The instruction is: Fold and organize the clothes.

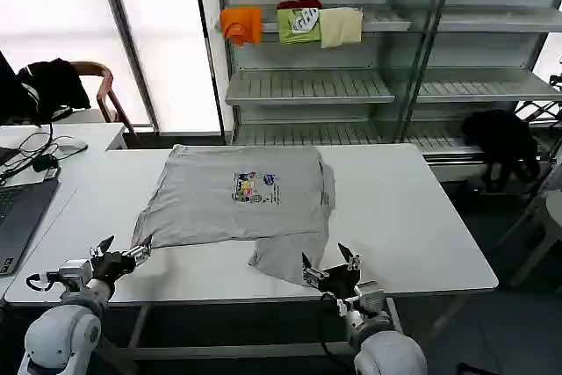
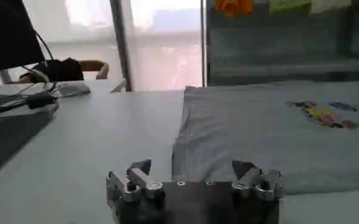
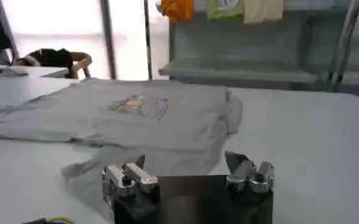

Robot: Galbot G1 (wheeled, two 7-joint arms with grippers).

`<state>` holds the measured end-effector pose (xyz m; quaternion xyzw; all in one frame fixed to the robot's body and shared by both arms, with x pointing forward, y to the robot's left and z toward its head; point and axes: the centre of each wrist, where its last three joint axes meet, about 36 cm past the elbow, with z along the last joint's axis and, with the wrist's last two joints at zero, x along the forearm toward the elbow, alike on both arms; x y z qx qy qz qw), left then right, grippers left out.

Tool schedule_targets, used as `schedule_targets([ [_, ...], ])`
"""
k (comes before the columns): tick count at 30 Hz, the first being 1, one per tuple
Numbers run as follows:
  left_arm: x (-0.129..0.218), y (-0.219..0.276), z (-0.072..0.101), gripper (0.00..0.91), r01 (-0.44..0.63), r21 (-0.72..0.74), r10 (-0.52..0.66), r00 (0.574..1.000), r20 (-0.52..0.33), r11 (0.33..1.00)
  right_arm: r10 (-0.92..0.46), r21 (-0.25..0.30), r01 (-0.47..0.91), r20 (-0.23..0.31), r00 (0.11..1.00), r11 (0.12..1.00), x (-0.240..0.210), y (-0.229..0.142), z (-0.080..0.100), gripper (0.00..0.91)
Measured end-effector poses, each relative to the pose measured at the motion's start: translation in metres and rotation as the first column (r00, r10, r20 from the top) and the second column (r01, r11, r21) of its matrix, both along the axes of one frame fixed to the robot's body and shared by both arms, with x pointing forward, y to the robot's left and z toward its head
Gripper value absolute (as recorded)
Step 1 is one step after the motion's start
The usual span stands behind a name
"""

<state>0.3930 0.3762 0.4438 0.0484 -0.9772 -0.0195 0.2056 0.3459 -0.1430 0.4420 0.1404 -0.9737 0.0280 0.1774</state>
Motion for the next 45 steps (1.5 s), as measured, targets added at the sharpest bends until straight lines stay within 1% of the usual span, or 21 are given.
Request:
schedule_targets([
  [4,0.003,0.003,-0.001,0.907,-0.002,-0.008,0.002,1.0,-0.003,1.0,-0.004,-0.013,0.004,-0.007,1.0,1.0,0.002,0.004,-0.004,0.897],
  [5,0.004,0.004,-0.002,0.907,-0.003,-0.009,0.003,1.0,-0.004,1.0,-0.005,-0.016,0.005,-0.009,1.0,1.0,0.002,0.005,-0.006,0.786],
  [7,0.006,0.004,-0.003,0.907,-0.004,-0.012,0.004,1.0,-0.006,1.0,-0.005,-0.021,0.005,-0.014,1.0,1.0,0.004,0.007,-0.008,0.695],
  [9,0.007,0.005,-0.004,0.907,-0.004,-0.014,0.004,1.0,-0.01,1.0,-0.008,-0.026,0.007,-0.018,1.0,1.0,0.005,0.009,-0.011,0.514],
  [11,0.008,0.005,-0.006,0.907,-0.004,-0.015,0.004,1.0,-0.013,1.0,-0.009,-0.032,0.008,-0.022,1.0,0.999,0.007,0.01,-0.014,0.453],
  [16,0.01,0.007,-0.012,0.907,-0.006,-0.021,0.006,1.0,-0.021,1.0,-0.006,-0.043,0.004,-0.035,0.999,0.999,0.01,0.014,-0.02,0.393],
  [17,0.01,0.008,-0.014,0.796,-0.005,-0.021,0.005,1.0,-0.022,1.0,-0.006,-0.044,0.004,-0.036,0.999,0.999,0.011,0.014,-0.021,0.373],
  [18,0.01,0.009,-0.015,0.736,-0.005,-0.022,0.005,1.0,-0.023,1.0,-0.005,-0.045,0.004,-0.038,0.999,0.999,0.012,0.015,-0.022,0.343],
  [20,0.011,0.01,-0.017,0.564,-0.006,-0.022,0.006,1.0,-0.026,1.0,-0.004,-0.048,0.002,-0.041,0.999,0.999,0.014,0.016,-0.025,0.282],
  [21,0.011,0.011,-0.019,0.524,-0.007,-0.024,0.006,1.0,-0.029,1.0,-0.003,-0.049,0.0,-0.044,0.999,0.999,0.014,0.017,-0.026,0.232],
  [23,0.01,0.012,-0.021,0.464,-0.005,-0.026,0.004,0.999,-0.031,1.0,-0.001,-0.052,-0.001,-0.048,0.999,0.999,0.015,0.018,-0.028,0.202],
  [24,0.01,0.012,-0.022,0.363,-0.002,-0.027,0.001,0.999,-0.032,1.0,-0.001,-0.053,-0.002,-0.049,0.999,0.999,0.016,0.018,-0.029,0.141],
  [25,0.01,0.011,-0.023,0.322,0.001,-0.028,-0.002,0.999,-0.033,1.0,-0.002,-0.055,-0.001,-0.051,0.999,0.998,0.016,0.019,-0.03,0.121],
  [26,0.01,0.011,-0.024,0.262,0.004,-0.03,-0.005,0.999,-0.035,1.0,-0.002,-0.057,-0.001,-0.053,0.999,0.998,0.017,0.019,-0.031,0.111],
  [27,0.01,0.01,-0.025,0.212,0.006,-0.031,-0.007,0.999,-0.037,0.999,-0.002,-0.058,-0.001,-0.055,0.998,0.998,0.017,0.019,-0.032,0.05],
  [28,0.01,0.01,-0.026,0.191,0.009,-0.033,-0.011,0.999,-0.039,0.999,-0.002,-0.059,-0.002,-0.057,0.998,0.998,0.017,0.019,-0.033,0.03],
  [29,0.01,0.01,-0.027,0.151,0.012,-0.035,-0.013,0.999,-0.041,0.999,-0.002,-0.06,-0.002,-0.059,0.998,0.998,0.017,0.019,-0.034,0.01],
  [31,0.01,0.009,-0.029,0.03,0.017,-0.038,-0.019,0.999,-0.042,0.999,-0.002,-0.06,-0.001,-0.061,0.998,0.998,0.017,0.019,-0.034,0.0],
  [32,0.01,0.008,-0.03,0.01,0.021,-0.039,-0.022,0.999,-0.043,0.999,-0.004,-0.062,0.0,-0.061,0.998,0.998,0.017,0.019,-0.035,0.0],
  [39,0.01,0.006,-0.03,0.0,0.039,-0.051,-0.04,0.999,-0.028,0.998,-0.01,-0.043,0.007,-0.063,0.998,0.999,0.016,0.019,-0.034,0.0],
  [45,0.012,0.003,-0.021,0.0,0.045,-0.068,-0.043,0.999,0.026,0.997,-0.02,-0.011,0.019,-0.034,0.999,1.0,0.016,0.02,-0.024,0.0],
])
